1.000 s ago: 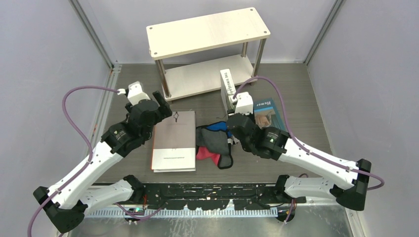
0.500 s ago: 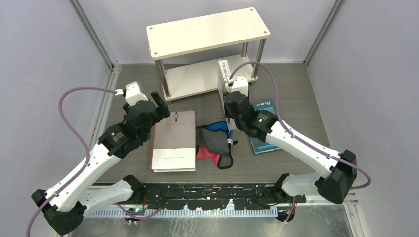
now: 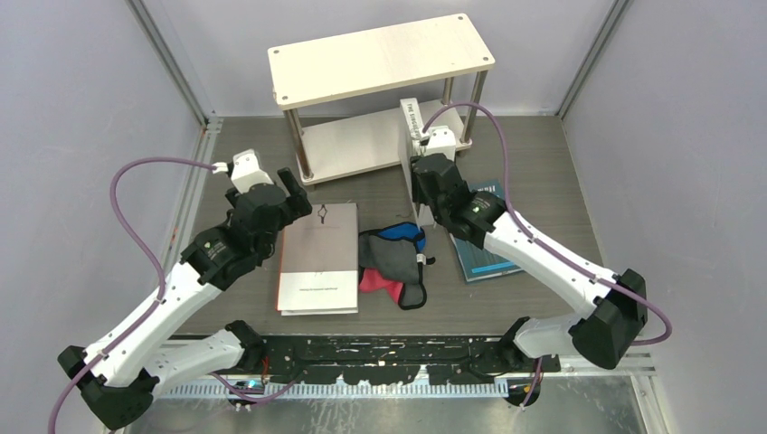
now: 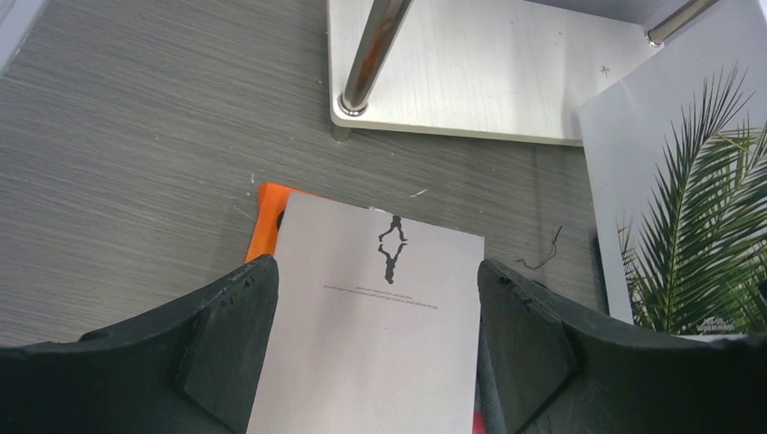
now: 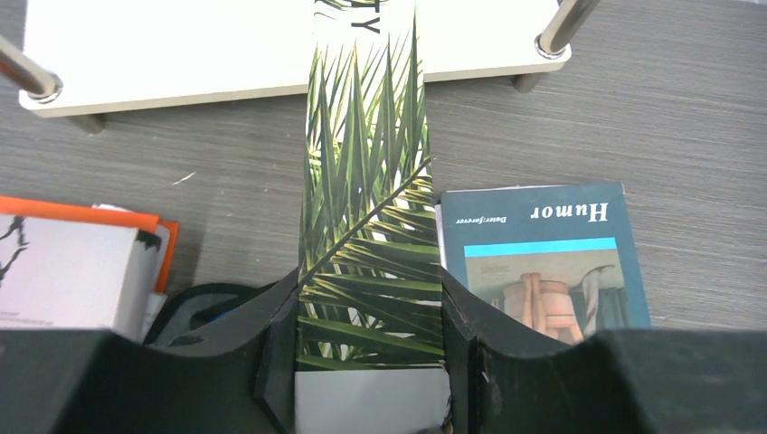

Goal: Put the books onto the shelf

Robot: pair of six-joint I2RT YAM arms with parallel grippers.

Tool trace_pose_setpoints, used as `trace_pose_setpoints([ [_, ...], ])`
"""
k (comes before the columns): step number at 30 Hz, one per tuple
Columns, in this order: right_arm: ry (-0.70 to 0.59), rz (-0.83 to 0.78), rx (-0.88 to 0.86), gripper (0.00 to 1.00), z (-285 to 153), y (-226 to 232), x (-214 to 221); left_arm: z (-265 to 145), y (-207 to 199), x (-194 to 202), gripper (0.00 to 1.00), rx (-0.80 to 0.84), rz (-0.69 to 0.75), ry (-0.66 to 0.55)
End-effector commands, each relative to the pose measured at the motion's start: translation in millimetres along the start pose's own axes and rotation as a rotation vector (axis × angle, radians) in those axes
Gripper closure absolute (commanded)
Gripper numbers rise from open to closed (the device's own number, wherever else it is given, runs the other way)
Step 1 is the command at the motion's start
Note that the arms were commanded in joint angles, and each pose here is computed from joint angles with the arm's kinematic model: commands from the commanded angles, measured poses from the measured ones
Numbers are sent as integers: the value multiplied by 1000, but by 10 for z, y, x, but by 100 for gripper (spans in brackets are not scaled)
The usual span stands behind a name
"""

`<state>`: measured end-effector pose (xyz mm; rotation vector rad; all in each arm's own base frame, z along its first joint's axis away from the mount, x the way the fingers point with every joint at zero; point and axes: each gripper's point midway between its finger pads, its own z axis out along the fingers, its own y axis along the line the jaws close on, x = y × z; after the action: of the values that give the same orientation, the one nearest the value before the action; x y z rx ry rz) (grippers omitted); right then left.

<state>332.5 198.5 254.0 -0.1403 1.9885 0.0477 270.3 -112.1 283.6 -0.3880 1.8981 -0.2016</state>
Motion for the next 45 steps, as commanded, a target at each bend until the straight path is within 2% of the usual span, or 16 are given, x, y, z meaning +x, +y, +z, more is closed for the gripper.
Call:
trace_pose_setpoints([
  [1, -109, 59, 1, 53, 116, -48, -423, 2, -67, -98, 19, 20, -11, -33],
  [28, -126, 56, 66, 53, 1581, -606, -571, 292, -361, -61, 19, 47, 53, -46],
  [31, -162, 65, 69, 52, 1739, -669, -701, 329, -401, -43, 19, 52, 53, -42],
  [39, -154, 16, 97, 49, 2074, -931, -818, 425, -489, -13, 19, 53, 68, -38],
  [45, -94, -62, 94, 44, 2175, -1096, -806, 505, -583, -1, 19, 61, 63, -42],
])
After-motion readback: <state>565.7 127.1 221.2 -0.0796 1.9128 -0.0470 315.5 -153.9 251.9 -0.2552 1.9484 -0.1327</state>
